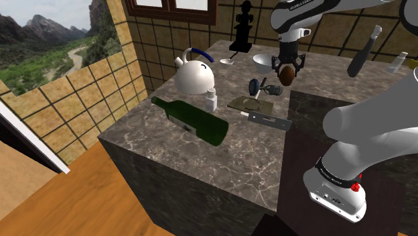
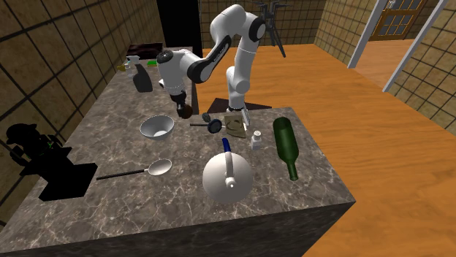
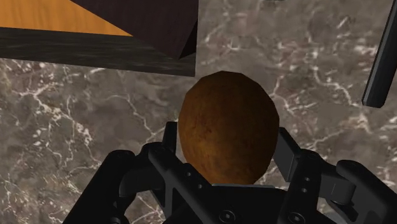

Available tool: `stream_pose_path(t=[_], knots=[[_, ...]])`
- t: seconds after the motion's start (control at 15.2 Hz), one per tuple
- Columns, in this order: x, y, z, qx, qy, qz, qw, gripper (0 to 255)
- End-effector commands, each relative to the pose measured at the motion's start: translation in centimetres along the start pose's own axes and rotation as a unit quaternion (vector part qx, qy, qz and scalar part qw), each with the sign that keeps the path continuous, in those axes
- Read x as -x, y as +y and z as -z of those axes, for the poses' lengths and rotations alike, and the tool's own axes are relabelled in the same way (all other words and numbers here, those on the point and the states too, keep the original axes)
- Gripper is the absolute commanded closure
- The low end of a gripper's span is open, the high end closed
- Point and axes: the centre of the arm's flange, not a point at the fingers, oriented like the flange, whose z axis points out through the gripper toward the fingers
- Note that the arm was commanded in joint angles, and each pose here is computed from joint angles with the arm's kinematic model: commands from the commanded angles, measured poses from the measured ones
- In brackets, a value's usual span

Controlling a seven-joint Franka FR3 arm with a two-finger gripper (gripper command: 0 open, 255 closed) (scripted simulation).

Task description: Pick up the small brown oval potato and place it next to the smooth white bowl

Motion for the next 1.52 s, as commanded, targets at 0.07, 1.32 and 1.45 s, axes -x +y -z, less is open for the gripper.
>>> stream_pose_path(t=[0.07, 1.32, 1.45], knots=[[0.0, -0.2, -1.0, 0.001, -0.003, 0.0, 1.0, 255], [0.0, -0.2, 4.0, 0.001, -0.003, 0.0, 1.0, 0], [0.0, -0.2, 4.0, 0.001, -0.003, 0.0, 1.0, 0]])
